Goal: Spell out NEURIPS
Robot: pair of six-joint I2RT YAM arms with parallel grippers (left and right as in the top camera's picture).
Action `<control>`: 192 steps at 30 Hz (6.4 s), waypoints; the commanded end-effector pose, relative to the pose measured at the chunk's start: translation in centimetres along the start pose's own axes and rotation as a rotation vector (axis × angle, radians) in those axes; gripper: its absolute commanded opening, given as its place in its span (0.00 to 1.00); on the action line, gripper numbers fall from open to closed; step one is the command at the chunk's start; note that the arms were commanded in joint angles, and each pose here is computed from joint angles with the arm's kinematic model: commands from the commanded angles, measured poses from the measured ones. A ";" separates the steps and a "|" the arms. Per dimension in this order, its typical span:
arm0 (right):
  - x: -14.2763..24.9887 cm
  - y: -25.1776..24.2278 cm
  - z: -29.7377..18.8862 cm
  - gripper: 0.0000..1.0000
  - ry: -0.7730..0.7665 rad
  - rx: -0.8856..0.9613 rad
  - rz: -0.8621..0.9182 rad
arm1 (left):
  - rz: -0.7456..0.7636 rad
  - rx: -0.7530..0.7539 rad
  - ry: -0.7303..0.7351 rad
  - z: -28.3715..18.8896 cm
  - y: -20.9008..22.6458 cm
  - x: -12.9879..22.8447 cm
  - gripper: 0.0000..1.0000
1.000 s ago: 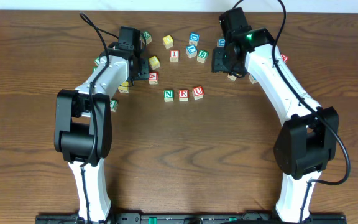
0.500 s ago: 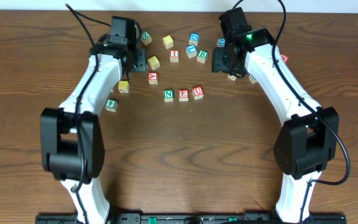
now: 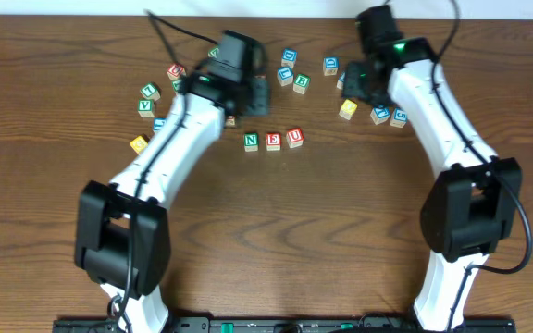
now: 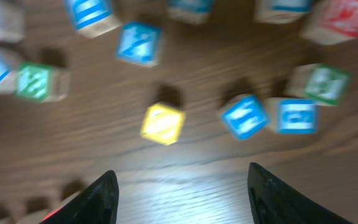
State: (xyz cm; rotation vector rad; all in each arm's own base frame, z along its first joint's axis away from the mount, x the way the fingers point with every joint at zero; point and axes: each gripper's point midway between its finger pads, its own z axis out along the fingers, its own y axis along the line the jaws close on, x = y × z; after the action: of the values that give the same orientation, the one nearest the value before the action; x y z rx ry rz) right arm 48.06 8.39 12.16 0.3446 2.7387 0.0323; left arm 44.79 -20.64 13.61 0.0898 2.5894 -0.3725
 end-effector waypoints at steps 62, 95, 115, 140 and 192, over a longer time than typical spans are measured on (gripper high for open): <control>-1.2 -7.4 0.1 0.63 0.067 0.013 0.180 | -0.074 -0.096 0.143 11.2 -6.5 10.0 0.39; 1.4 -1.0 2.3 0.01 0.104 -0.047 0.051 | -0.107 -0.094 -0.132 -9.8 0.1 -0.9 0.49; 4.8 2.4 8.9 0.03 0.200 -0.085 -0.157 | -0.313 -0.309 -0.061 -11.9 13.8 -0.5 0.49; 3.4 1.8 10.4 0.01 0.150 -0.072 -0.190 | -0.313 -0.309 -0.060 -11.8 13.9 -0.5 0.49; -2.0 11.8 -8.1 0.24 -0.176 -0.363 -0.314 | -0.227 -0.321 -0.111 -12.4 16.0 -2.3 0.49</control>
State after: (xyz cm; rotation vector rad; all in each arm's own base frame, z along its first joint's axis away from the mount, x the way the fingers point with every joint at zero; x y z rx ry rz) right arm 49.38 18.55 20.01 -0.1378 2.5554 0.4066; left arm 42.82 -2.17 20.87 -0.3408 2.5253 -0.0490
